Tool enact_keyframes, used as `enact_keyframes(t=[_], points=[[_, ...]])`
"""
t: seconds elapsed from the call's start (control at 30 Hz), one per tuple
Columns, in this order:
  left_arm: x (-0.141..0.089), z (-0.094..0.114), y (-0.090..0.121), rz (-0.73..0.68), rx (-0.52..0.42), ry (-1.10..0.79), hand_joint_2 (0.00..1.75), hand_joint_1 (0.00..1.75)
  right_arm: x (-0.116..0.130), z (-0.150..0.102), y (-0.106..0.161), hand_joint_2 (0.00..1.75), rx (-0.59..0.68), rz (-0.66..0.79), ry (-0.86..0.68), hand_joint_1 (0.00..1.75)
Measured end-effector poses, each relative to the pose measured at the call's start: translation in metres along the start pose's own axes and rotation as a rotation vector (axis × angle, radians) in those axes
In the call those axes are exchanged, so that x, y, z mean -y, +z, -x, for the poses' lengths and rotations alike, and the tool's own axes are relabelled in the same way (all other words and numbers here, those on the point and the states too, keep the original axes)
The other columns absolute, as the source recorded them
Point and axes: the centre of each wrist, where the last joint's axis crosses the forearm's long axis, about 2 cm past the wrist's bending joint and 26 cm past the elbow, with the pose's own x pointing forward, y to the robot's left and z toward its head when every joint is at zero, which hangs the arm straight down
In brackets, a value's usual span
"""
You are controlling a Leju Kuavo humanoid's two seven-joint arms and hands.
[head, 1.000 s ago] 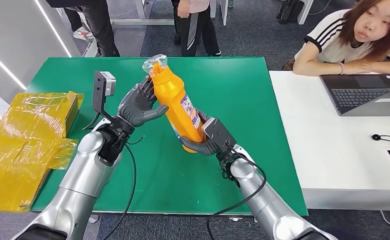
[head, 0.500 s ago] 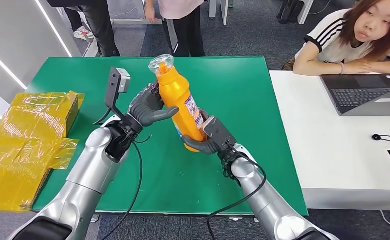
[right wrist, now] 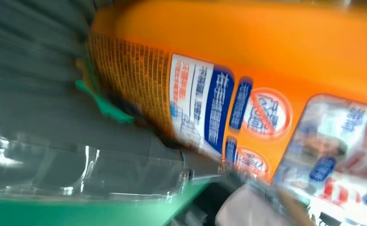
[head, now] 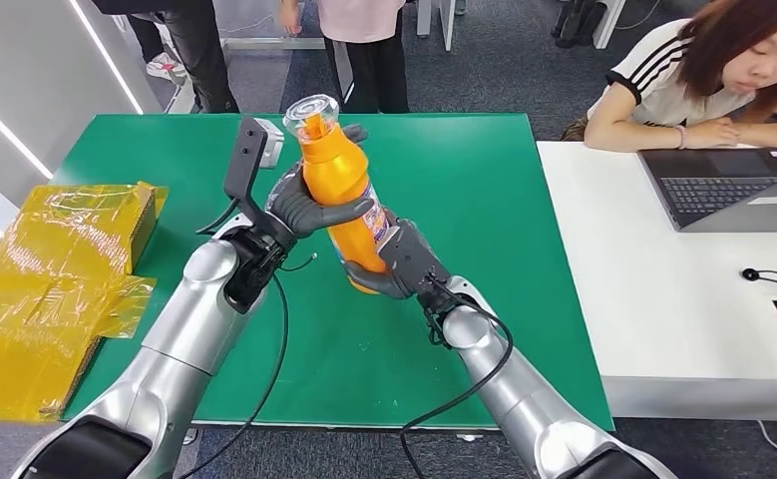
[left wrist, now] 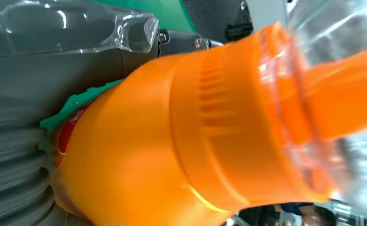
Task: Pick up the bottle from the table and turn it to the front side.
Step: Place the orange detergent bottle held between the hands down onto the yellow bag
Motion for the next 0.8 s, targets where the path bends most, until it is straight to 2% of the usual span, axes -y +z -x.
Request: enact_keyframes(t=[0.03,0.1,0.23,0.27,0.33,0.4,0.47,0.5,0.7,0.8], points=[[-0.001,0.001,0.0,-0.008,-0.002,-0.006,1.75,1.05,-0.001,-0.001,-0.001,1.75,-0.001,-0.004,0.001,1.75],[-0.004,0.002,0.001,-0.017,-0.004,-0.003,1.75,1.75,-0.001,-0.001,-0.003,1.75,-0.005,-0.009,0.004,1.75],[-0.009,0.004,0.002,-0.015,-0.011,0.033,1.75,1.75,0.001,0.0,-0.004,1.75,-0.016,-0.011,0.009,1.74],[-0.01,0.005,0.002,-0.016,-0.016,0.042,1.75,1.75,0.001,0.001,-0.004,1.75,-0.018,-0.011,0.009,1.67],[-0.011,0.005,0.003,-0.018,-0.025,0.059,1.75,1.75,0.001,0.002,-0.003,1.75,-0.021,-0.01,0.009,1.27],[-0.013,0.006,0.003,-0.02,-0.029,0.076,1.75,1.75,0.001,0.002,-0.003,1.75,-0.022,-0.01,0.008,0.55],[-0.014,0.006,0.003,-0.02,-0.029,0.09,1.75,1.75,0.0,0.002,-0.003,1.75,-0.023,-0.013,0.009,0.08],[-0.015,0.007,0.003,-0.022,-0.028,0.097,1.75,1.75,0.0,0.003,-0.003,1.75,-0.022,-0.015,0.009,0.0],[-0.02,0.006,0.005,-0.053,-0.019,0.114,1.75,1.75,-0.004,0.008,0.002,1.75,-0.031,-0.028,0.001,0.0],[-0.026,0.005,0.006,-0.111,-0.006,0.028,1.75,1.75,-0.009,0.013,0.008,1.75,-0.044,-0.033,-0.013,0.0]])
